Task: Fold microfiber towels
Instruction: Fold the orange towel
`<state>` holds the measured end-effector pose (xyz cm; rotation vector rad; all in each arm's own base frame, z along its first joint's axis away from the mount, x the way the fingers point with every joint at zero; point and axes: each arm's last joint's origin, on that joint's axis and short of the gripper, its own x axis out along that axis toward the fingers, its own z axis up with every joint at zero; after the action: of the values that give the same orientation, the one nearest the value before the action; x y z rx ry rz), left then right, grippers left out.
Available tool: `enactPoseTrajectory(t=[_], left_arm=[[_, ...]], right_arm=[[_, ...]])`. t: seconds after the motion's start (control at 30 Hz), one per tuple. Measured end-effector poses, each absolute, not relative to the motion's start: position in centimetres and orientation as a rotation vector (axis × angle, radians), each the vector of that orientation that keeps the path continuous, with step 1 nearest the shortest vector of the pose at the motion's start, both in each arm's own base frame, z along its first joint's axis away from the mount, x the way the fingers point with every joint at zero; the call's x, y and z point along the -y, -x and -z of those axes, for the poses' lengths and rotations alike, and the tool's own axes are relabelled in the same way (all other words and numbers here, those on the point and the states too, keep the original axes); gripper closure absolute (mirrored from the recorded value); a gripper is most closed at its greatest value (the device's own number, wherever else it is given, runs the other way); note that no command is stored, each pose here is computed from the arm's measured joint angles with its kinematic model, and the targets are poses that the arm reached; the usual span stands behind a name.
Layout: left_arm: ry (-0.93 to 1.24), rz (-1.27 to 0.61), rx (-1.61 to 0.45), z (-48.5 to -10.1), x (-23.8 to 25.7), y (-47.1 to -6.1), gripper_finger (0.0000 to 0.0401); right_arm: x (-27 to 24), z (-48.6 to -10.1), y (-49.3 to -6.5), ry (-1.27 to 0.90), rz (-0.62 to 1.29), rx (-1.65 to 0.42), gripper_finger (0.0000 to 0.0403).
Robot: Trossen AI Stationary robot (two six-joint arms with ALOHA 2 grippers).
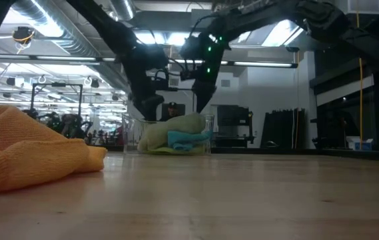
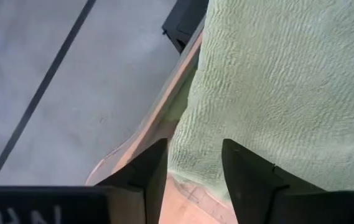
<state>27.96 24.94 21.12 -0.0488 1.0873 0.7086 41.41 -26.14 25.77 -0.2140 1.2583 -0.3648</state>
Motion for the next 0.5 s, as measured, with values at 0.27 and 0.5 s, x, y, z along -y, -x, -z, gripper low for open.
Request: enactPoseTrajectory(t=[0.27,0.5], left_arm=[[0.032,-0.743,-1.005,-24.5,-23.7,-27.2,0.0257],[0.099,-0.727,-1.021,-27.4,-20.4,-25.8,0.0259]], right_arm=[[24.4,-31.0,-38.3,0.134,0.426,-1.284,0.0275],[22.5,-34.4,-35.0,-0.048,0.482,-1.326,0.0275]])
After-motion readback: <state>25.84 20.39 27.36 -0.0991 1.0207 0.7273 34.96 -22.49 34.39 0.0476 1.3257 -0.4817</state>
